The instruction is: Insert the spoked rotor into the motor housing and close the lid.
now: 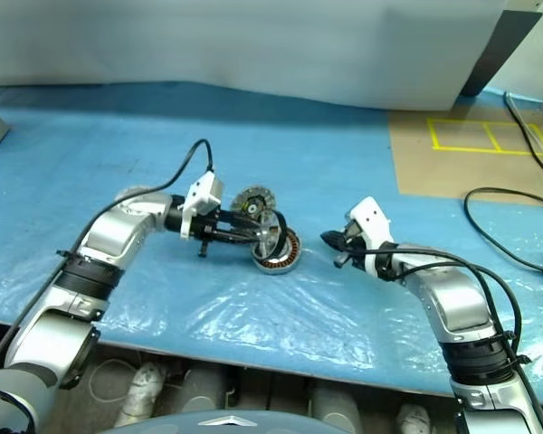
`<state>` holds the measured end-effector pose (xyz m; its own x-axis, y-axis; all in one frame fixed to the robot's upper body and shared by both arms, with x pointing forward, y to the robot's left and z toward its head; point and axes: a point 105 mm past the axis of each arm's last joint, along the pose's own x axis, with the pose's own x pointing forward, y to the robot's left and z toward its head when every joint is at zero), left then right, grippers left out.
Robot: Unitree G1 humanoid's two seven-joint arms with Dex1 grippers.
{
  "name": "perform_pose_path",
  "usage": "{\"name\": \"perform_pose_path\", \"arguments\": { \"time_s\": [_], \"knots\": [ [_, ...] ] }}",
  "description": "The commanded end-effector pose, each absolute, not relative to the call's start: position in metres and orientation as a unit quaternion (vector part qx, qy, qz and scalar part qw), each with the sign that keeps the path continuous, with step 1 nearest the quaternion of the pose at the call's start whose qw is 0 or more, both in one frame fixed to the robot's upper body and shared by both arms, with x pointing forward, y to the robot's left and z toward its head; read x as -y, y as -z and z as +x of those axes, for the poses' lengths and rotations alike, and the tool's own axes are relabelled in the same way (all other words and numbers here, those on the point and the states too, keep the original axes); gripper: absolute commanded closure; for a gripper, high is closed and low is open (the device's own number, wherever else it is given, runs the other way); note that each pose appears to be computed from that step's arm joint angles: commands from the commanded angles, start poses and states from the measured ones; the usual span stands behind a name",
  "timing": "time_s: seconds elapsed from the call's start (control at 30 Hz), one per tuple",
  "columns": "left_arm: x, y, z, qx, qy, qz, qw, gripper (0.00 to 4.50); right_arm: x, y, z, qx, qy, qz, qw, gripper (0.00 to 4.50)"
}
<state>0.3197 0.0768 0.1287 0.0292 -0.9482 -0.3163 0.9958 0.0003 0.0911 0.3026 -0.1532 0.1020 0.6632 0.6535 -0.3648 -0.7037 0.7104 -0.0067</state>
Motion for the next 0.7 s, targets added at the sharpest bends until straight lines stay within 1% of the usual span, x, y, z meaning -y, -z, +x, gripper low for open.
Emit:
{"name": "perform_pose_path", "arguments": {
  "time_s": [0.03,0.2,0.33,0.53,0.63,0.7],
  "knots": [
    [-0.072,-0.129,0.32,-0.072,0.694,0.154,0.7,3.55,0.146,-0.134,0.289,-0.118,-0.412,-0.064,0.901,4.5],
    [-0.069,-0.118,0.322,-0.083,0.693,0.164,0.698,3.55,0.124,-0.153,0.265,-0.099,-0.482,-0.058,0.869,4.5],
    [-0.068,-0.117,0.326,-0.086,0.688,0.172,0.7,3.55,0.113,-0.15,0.25,-0.118,-0.523,-0.069,0.841,4.5],
    [-0.072,-0.113,0.334,-0.105,0.67,0.192,0.71,3.55,0.116,-0.141,0.252,-0.136,-0.521,-0.093,0.838,4.5],
    [-0.067,-0.115,0.336,-0.099,0.663,0.193,0.717,3.55,0.114,-0.139,0.253,-0.136,-0.519,-0.09,0.839,4.5],
    [-0.062,-0.117,0.333,-0.097,0.667,0.182,0.715,3.55,0.114,-0.138,0.255,-0.134,-0.511,-0.086,0.845,4.5]
  ]
}}
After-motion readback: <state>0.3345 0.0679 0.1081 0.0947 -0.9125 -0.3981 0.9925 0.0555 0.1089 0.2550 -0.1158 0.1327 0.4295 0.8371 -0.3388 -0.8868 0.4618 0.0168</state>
